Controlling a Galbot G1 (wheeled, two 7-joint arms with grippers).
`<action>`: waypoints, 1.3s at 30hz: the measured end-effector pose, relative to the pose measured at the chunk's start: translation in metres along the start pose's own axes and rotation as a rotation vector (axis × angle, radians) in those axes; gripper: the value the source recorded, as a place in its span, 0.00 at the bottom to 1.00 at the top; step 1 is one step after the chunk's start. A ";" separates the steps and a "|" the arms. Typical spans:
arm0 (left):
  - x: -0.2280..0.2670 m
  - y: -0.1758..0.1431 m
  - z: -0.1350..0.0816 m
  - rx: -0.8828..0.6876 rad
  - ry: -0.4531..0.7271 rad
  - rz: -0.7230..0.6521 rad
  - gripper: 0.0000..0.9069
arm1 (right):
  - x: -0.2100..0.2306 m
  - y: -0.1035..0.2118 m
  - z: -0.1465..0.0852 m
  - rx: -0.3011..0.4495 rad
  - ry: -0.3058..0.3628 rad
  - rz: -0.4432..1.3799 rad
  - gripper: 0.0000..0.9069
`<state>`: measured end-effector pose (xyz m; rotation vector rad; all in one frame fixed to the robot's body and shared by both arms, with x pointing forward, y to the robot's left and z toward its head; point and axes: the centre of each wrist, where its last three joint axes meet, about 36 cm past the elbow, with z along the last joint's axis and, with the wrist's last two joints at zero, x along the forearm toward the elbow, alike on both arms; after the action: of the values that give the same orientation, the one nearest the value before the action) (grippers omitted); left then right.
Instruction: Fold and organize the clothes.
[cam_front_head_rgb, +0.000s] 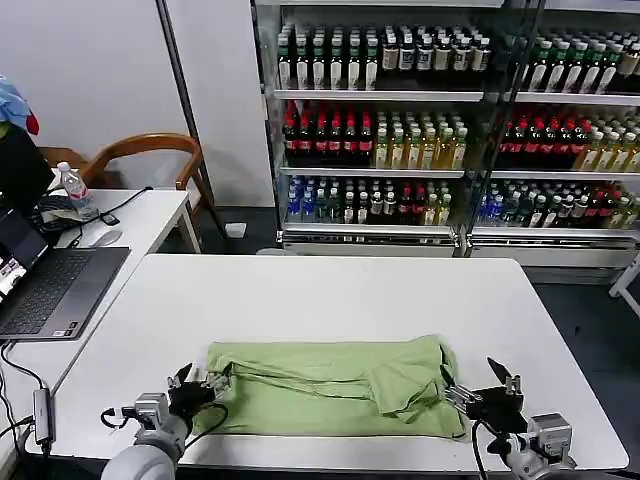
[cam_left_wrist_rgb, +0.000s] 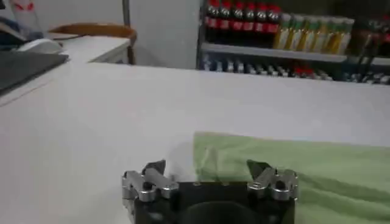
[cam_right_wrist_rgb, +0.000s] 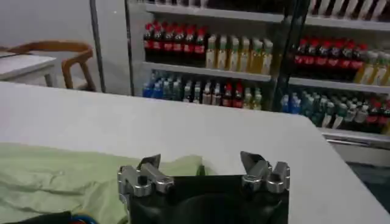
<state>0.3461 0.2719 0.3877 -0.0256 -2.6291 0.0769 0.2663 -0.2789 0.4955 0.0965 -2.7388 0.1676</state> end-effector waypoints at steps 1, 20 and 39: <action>-0.001 -0.003 0.001 0.003 0.005 -0.006 0.06 | 0.001 0.000 0.000 0.004 0.001 0.005 1.00; 0.006 -0.039 0.016 -0.018 0.044 -0.016 0.06 | 0.000 -0.001 0.007 0.031 0.006 0.072 1.00; 0.007 -0.022 -0.005 -0.085 -0.029 -0.058 0.04 | -0.012 -0.004 0.010 0.068 0.008 0.088 1.00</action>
<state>0.3426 0.2505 0.3963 0.0229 -2.6588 -0.0552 0.2740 -0.2835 0.4816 -0.0057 -2.7308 0.2848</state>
